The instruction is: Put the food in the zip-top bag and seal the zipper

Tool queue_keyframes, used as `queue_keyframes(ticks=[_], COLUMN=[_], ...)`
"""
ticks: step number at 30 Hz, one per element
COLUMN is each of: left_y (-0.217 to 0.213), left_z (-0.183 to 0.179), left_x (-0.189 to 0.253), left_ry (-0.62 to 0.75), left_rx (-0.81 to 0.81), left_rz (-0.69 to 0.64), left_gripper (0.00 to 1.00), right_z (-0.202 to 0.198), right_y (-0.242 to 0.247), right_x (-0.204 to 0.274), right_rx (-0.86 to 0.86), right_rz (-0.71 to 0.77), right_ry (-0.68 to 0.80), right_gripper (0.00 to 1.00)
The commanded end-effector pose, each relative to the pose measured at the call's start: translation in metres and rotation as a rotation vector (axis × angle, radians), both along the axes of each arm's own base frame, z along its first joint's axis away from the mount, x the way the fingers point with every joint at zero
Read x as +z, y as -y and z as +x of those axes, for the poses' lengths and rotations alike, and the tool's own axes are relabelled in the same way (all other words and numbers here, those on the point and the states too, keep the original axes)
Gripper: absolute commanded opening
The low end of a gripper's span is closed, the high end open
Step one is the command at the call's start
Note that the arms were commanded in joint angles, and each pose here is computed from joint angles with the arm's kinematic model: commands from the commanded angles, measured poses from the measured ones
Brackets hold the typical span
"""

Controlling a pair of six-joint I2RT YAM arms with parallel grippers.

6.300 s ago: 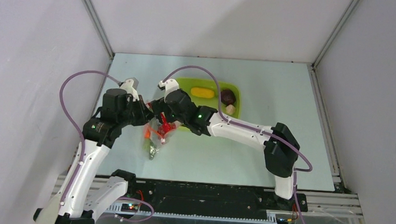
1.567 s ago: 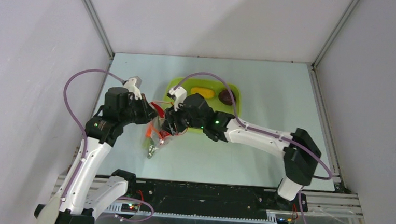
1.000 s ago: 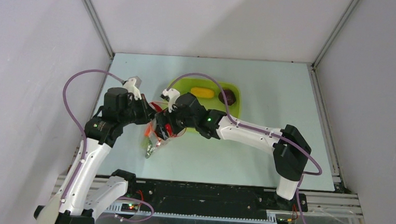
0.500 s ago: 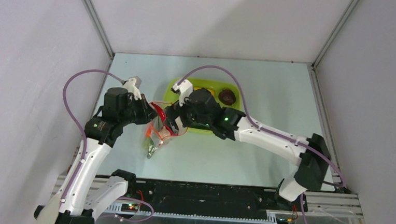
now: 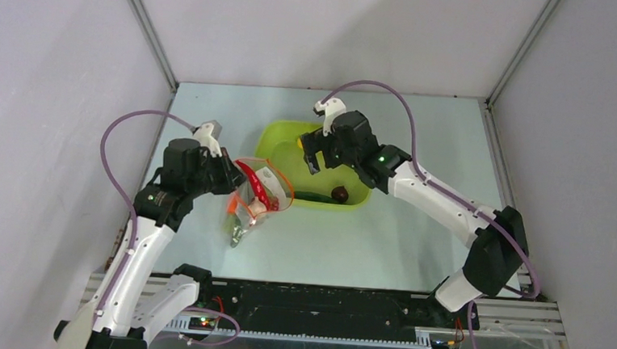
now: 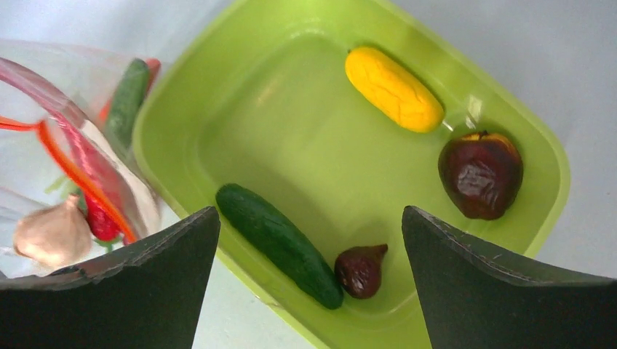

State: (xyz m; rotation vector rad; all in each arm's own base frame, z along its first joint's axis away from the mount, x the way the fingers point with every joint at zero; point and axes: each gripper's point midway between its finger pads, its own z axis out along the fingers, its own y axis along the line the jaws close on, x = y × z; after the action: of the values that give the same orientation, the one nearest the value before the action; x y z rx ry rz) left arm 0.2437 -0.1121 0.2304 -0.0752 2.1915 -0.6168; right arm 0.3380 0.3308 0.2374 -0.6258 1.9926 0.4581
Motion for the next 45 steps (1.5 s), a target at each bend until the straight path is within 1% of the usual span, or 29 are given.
queue_keyframes(ticks=[1, 3, 5, 6, 9, 10, 12, 13, 14, 15, 16, 18, 22, 26, 28, 29, 31, 32, 33, 34, 35, 37, 41, 45], left_y=[0.007, 0.004, -0.002, -0.008, -0.016, -0.017, -0.016, -0.016, -0.017, -0.019, -0.019, -0.021, -0.018, -0.015, -0.012, -0.011, -0.01, -0.01, -0.01, -0.01, -0.01, -0.01, -0.01, -0.006], left_z=[0.002, -0.001, -0.005, -0.007, -0.012, -0.013, -0.015, -0.017, -0.017, -0.017, -0.017, -0.017, -0.015, -0.013, -0.012, -0.012, -0.012, -0.012, -0.012, -0.013, -0.012, -0.012, -0.006, -0.004], left_x=[0.011, 0.009, 0.01, 0.008, 0.012, 0.012, 0.013, 0.012, 0.013, 0.012, 0.015, 0.018, 0.024, 0.026, 0.028, 0.028, 0.029, 0.03, 0.03, 0.03, 0.029, 0.028, 0.026, 0.024], left_ry=[0.09, 0.092, 0.103, 0.101, 0.103, 0.104, 0.103, 0.098, 0.098, 0.092, 0.094, 0.098, 0.116, 0.121, 0.122, 0.12, 0.119, 0.119, 0.117, 0.117, 0.114, 0.11, 0.102, 0.087], left_rx=[-0.055, -0.048, -0.049, -0.038, -0.036, -0.041, -0.054, -0.058, -0.058, -0.053, -0.05, -0.05, -0.062, -0.067, -0.074, -0.076, -0.079, -0.08, -0.081, -0.084, -0.084, -0.085, -0.081, -0.105], left_rz=[-0.011, 0.001, 0.037, 0.076, 0.129, 0.136, 0.138, 0.142, 0.145, 0.154, 0.159, 0.168, 0.161, 0.143, 0.131, 0.124, 0.118, 0.119, 0.121, 0.123, 0.124, 0.126, 0.132, 0.13], left_gripper=[0.0, 0.0, 0.0, 0.0, 0.0, 0.0, 0.0, 0.0, 0.0, 0.0, 0.0, 0.0, 0.0, 0.0, 0.0, 0.0, 0.0, 0.0, 0.0, 0.0, 0.0, 0.0, 0.0, 0.0], right_z=[-0.001, 0.006, 0.014, 0.018, 0.022, 0.019, 0.004, 0.0, -0.011, -0.015, -0.03, -0.033, -0.02, 0.001, 0.008, 0.008, 0.006, 0.004, -0.002, -0.003, -0.006, -0.004, 0.005, 0.016], right_y=[0.013, 0.021, 0.024, 0.025, 0.022, 0.016, 0.012, 0.013, 0.015, 0.017, 0.022, 0.035, 0.043, 0.043, 0.038, 0.034, 0.031, 0.033, 0.038, 0.041, 0.047, 0.054, 0.055, 0.047], right_x=[-0.036, -0.051, -0.064, -0.073, -0.086, -0.091, -0.105, -0.109, -0.118, -0.122, -0.128, -0.131, -0.121, -0.123, -0.121, -0.119, -0.119, -0.122, -0.128, -0.131, -0.137, -0.144, -0.154, -0.162], right_rx=[0.04, 0.018, 0.012, 0.006, 0.013, 0.041, 0.112, 0.139, 0.174, 0.226, 0.295, 0.403, 0.495, 0.484, 0.488, 0.509, 0.563, 0.603, 0.647, 0.706, 0.732, 0.789, 0.816, 0.838], right_rz=[-0.098, -0.13, -0.15, -0.162, -0.178, -0.174, -0.204, -0.225, -0.252, -0.291, -0.333, -0.456, -0.543, -0.56, -0.521, -0.489, -0.478, -0.503, -0.524, -0.564, -0.587, -0.647, -0.667, -0.676], right_ry=[-0.085, -0.114, -0.13, -0.143, -0.172, -0.198, -0.265, -0.275, -0.313, -0.308, -0.342, -0.27, -0.154, -0.137, -0.143, -0.143, -0.126, -0.11, -0.128, -0.103, -0.114, -0.077, -0.025, -0.011], right_gripper=[0.99, 0.99, 0.99, 0.99, 0.99, 0.99, 0.99, 1.0, 0.99, 1.0, 0.99, 0.99, 0.99, 0.99, 0.99, 0.99, 0.99, 0.99, 0.99, 0.99, 0.99, 1.0, 0.99, 0.99])
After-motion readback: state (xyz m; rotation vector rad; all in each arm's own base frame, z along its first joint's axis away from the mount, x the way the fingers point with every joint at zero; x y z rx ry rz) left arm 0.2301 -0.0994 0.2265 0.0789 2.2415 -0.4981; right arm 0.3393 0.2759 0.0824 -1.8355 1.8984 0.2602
